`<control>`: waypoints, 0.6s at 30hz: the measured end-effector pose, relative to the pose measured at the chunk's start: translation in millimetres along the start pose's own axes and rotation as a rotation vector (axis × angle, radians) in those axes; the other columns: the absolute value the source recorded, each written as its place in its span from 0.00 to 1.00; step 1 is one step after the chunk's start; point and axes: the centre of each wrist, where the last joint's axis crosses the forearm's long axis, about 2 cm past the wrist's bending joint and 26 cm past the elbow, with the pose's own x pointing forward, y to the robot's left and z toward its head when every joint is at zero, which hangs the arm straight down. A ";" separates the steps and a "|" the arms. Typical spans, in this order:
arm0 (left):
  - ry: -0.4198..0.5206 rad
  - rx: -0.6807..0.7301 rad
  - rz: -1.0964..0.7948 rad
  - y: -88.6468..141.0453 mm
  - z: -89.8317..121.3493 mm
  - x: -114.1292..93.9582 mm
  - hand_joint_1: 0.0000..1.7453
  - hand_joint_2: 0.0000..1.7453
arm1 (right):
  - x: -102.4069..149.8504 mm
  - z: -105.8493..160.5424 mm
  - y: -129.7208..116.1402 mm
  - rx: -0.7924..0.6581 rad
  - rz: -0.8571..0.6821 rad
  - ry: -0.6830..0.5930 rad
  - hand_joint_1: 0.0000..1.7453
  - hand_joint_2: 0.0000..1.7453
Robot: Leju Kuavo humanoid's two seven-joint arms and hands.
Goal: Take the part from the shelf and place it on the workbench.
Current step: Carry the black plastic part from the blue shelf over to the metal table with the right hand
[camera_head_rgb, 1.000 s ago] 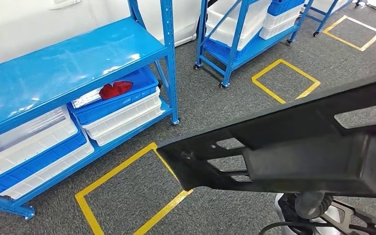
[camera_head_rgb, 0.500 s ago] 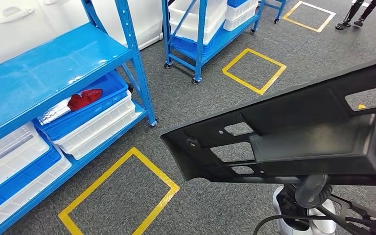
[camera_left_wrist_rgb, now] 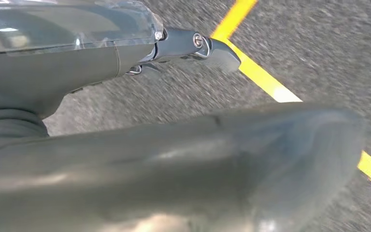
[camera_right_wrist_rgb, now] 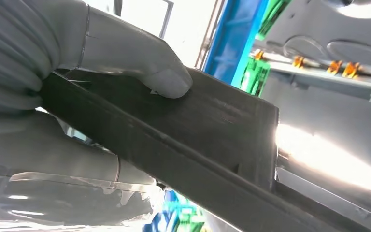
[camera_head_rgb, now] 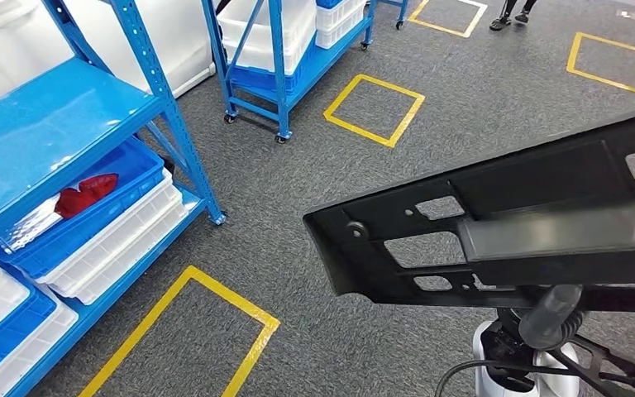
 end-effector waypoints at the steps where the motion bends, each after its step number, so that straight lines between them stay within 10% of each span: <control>1: 0.007 0.005 -0.002 1.0 -0.4 1.0 0.00 0.00 | 2.1 1.3 -1.6 -0.007 0.010 0.001 1.00 1.00; 18: -0.006 -0.004 -0.017 4.1 -2.2 5.4 0.00 0.00 | 21.5 -2.1 -5.1 -0.021 0.058 -0.062 1.00 1.00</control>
